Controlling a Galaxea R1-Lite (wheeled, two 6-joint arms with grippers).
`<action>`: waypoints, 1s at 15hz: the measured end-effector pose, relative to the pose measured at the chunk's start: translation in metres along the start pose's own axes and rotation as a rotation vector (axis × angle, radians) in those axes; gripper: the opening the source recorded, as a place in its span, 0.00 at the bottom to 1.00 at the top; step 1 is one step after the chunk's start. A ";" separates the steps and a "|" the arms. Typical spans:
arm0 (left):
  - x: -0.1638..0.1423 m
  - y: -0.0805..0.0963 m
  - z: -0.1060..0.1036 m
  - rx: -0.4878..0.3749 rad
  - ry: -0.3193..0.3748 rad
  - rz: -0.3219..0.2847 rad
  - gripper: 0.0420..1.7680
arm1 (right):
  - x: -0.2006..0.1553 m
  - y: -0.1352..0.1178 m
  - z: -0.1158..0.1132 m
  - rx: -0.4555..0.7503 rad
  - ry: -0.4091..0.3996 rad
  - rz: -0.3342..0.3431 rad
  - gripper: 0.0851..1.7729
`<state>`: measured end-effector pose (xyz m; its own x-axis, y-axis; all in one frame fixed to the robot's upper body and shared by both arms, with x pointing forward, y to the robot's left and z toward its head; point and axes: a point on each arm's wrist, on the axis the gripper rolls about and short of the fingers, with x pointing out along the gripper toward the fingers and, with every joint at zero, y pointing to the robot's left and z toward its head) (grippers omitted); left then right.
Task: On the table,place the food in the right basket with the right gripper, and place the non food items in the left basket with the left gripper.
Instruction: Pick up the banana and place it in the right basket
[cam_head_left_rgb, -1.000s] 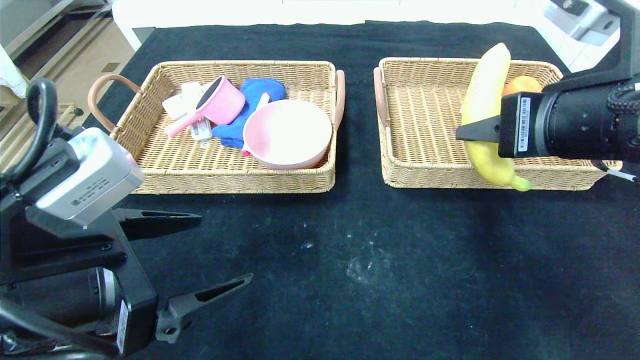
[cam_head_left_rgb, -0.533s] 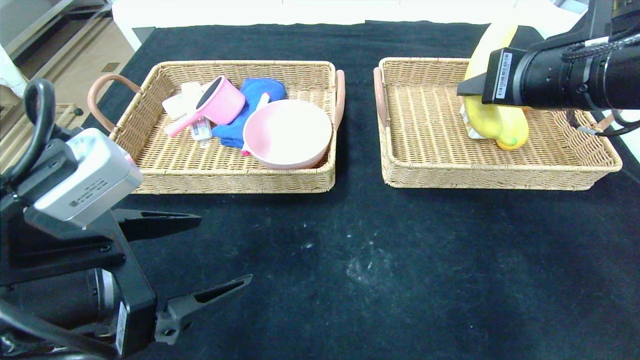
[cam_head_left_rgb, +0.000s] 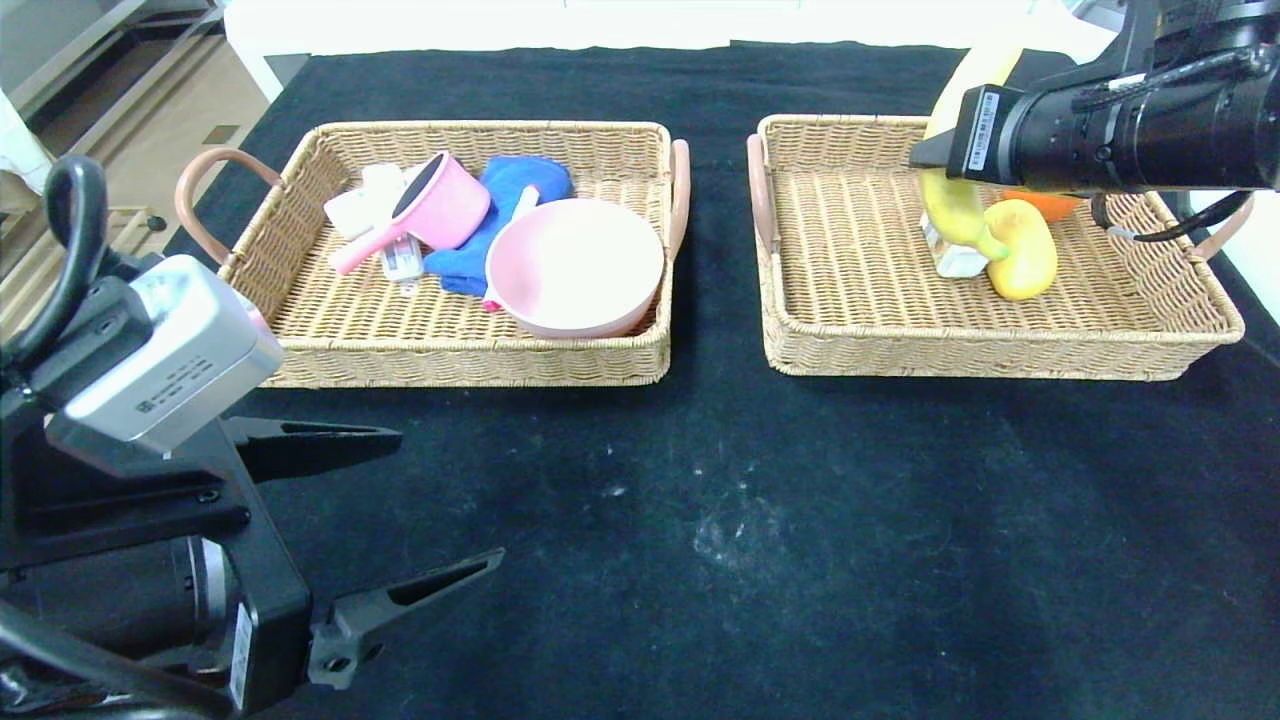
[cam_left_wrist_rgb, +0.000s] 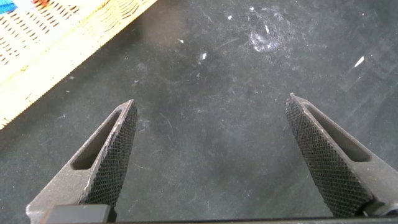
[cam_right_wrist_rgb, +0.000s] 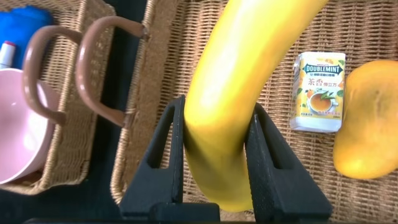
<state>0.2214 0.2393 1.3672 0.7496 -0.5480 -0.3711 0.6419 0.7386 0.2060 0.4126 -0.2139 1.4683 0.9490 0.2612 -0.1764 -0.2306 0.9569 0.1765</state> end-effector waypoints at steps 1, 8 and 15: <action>0.000 0.000 0.000 0.000 0.000 0.000 0.97 | 0.006 -0.004 -0.001 0.002 0.002 -0.006 0.34; -0.001 -0.001 0.000 0.002 -0.004 -0.003 0.97 | 0.031 -0.014 -0.008 0.008 0.015 -0.032 0.34; -0.003 -0.003 0.000 0.007 -0.008 -0.016 0.97 | 0.032 -0.013 -0.009 0.008 0.016 -0.030 0.67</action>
<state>0.2173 0.2384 1.3672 0.7404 -0.5632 -0.3670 0.6551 0.7269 0.2061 0.4441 -0.2174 1.4520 0.9519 0.2344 -0.1973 -0.2002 0.9633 0.1786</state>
